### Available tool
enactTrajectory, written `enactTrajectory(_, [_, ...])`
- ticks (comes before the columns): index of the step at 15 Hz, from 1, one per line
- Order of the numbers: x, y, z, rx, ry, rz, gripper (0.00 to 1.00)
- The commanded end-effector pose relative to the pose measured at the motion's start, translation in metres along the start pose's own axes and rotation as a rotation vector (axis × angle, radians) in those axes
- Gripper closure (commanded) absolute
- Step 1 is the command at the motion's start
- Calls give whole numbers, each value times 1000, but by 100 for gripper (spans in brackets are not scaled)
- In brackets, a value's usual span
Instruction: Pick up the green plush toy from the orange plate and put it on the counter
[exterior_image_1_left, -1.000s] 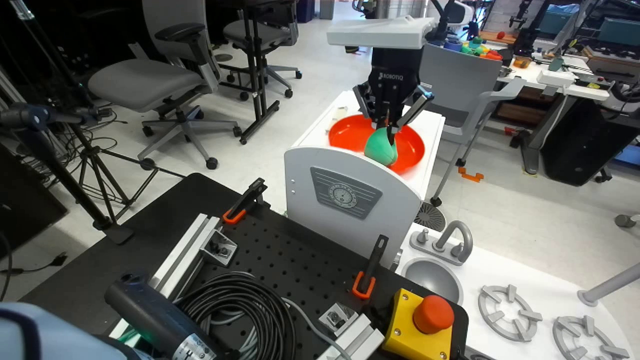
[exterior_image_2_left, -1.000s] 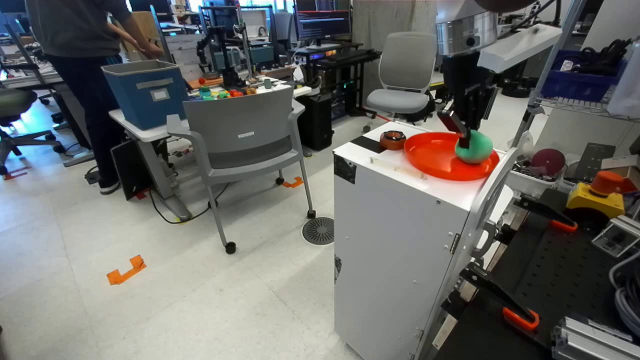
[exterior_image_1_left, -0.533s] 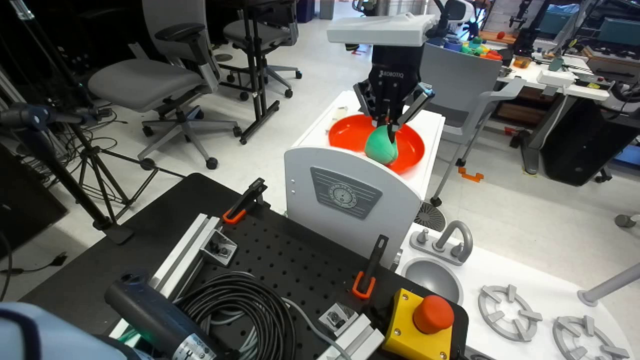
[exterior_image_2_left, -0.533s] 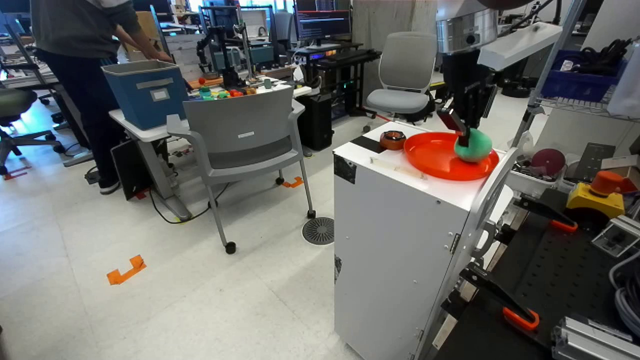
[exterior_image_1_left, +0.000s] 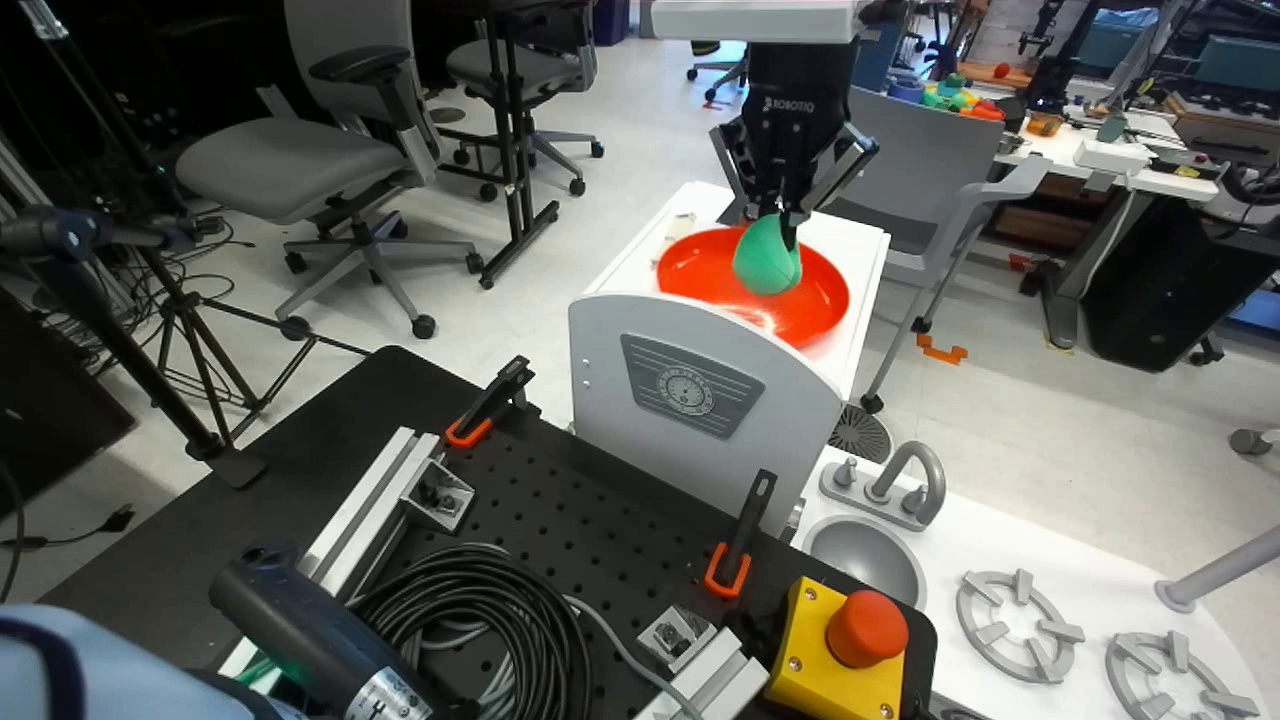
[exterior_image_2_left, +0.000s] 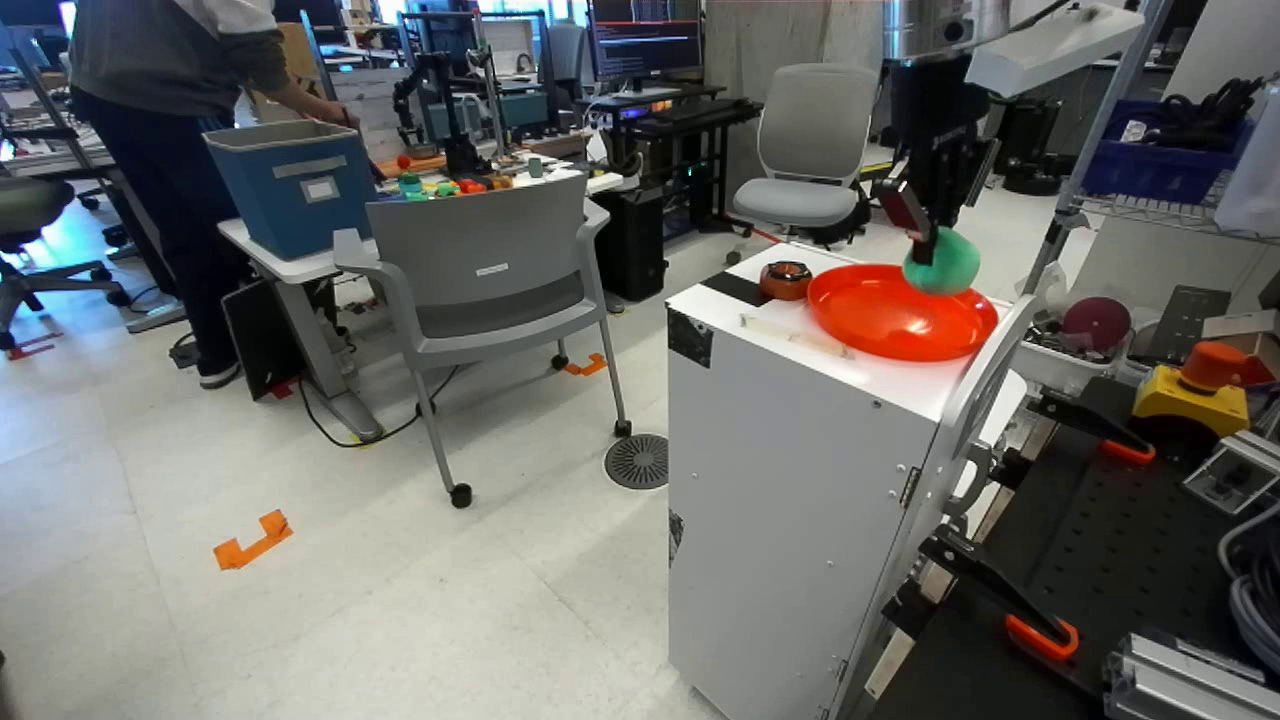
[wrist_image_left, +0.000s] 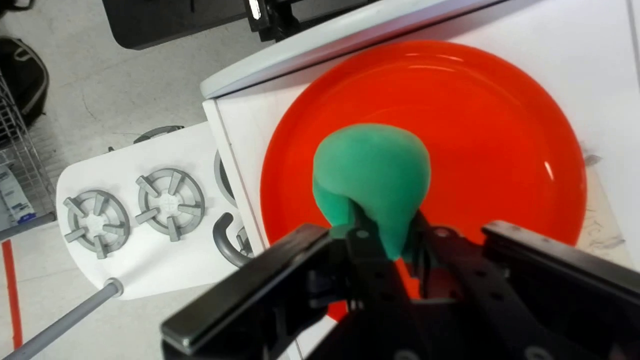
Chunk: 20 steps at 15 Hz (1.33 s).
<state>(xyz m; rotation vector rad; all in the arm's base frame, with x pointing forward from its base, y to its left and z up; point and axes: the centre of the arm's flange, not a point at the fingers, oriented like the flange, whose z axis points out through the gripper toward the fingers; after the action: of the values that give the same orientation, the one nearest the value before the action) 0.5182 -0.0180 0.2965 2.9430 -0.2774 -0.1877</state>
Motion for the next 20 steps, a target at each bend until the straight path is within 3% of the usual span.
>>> enactTrajectory(1, [-17,6,-26,68,55,9,96])
enactTrajectory(13, [12,21,-73,275,94,156,96])
enactTrajectory(20, [41,39,-90,332,101,250,96])
